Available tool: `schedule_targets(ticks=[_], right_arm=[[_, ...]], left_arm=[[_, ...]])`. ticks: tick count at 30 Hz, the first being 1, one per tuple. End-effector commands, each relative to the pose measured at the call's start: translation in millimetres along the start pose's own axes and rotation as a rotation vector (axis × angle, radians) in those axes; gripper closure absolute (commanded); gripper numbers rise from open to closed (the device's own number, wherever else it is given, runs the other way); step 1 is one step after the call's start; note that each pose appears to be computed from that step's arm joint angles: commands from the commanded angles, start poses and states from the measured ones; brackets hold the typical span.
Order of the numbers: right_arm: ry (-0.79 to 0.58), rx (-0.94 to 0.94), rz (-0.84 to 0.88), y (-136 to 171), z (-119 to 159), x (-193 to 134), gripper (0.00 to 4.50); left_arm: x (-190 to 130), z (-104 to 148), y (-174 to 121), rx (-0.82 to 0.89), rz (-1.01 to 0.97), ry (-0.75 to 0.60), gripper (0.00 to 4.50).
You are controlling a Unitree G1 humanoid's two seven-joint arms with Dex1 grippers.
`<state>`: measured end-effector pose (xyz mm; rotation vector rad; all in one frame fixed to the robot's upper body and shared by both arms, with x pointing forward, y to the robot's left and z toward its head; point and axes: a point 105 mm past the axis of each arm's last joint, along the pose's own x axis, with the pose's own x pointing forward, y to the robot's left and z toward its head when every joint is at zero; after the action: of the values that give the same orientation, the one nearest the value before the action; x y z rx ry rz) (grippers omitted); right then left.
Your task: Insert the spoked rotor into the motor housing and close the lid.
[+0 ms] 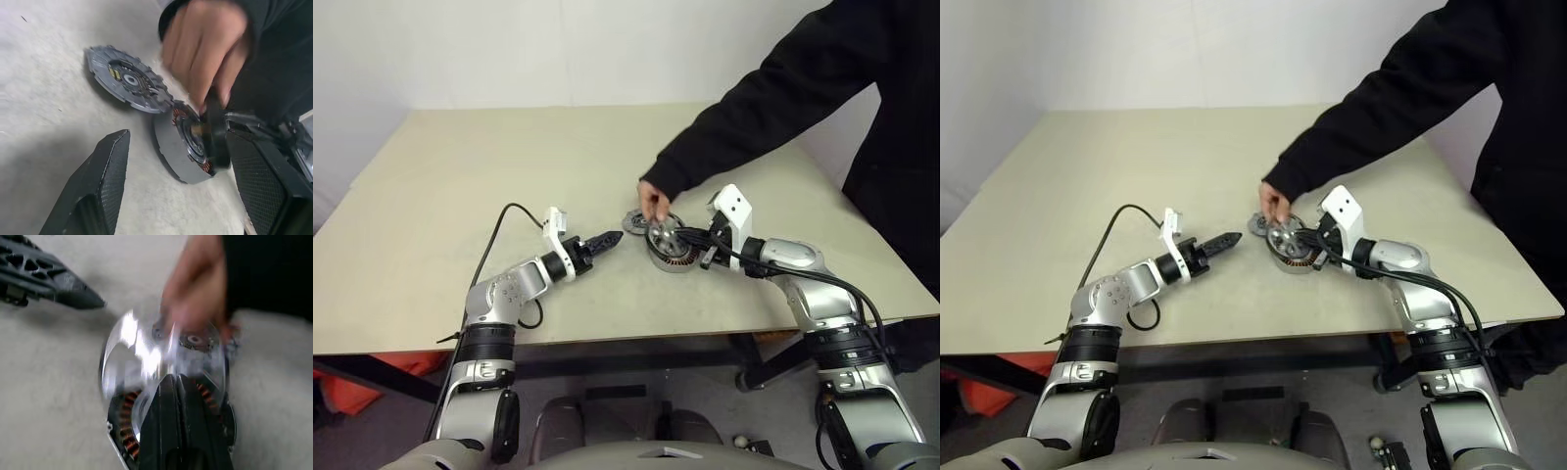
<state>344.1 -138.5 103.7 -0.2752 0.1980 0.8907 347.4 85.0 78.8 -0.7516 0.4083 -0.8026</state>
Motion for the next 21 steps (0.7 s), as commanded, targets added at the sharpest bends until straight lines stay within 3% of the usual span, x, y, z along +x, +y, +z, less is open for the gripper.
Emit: schedule_targets(ticks=[1, 15, 19, 21], right_arm=[[-0.042, -0.041, -0.004, -2, 16, -4, 4.50], [-0.023, -0.060, -0.062, -18, 15, -6, 4.50], [-0.019, -0.064, -0.064, -19, 15, -5, 4.50], [-0.017, -0.070, -0.065, -20, 15, -3, 4.50]], left_arm=[[-3, 12, -6, 0.030, -0.025, -0.044, 1.22], [-15, 17, -3, 0.036, -0.012, -0.076, 1.22], [-31, 23, -4, 0.017, -0.025, -0.123, 1.22], [-44, 36, -10, -0.019, -0.067, -0.208, 1.22]])
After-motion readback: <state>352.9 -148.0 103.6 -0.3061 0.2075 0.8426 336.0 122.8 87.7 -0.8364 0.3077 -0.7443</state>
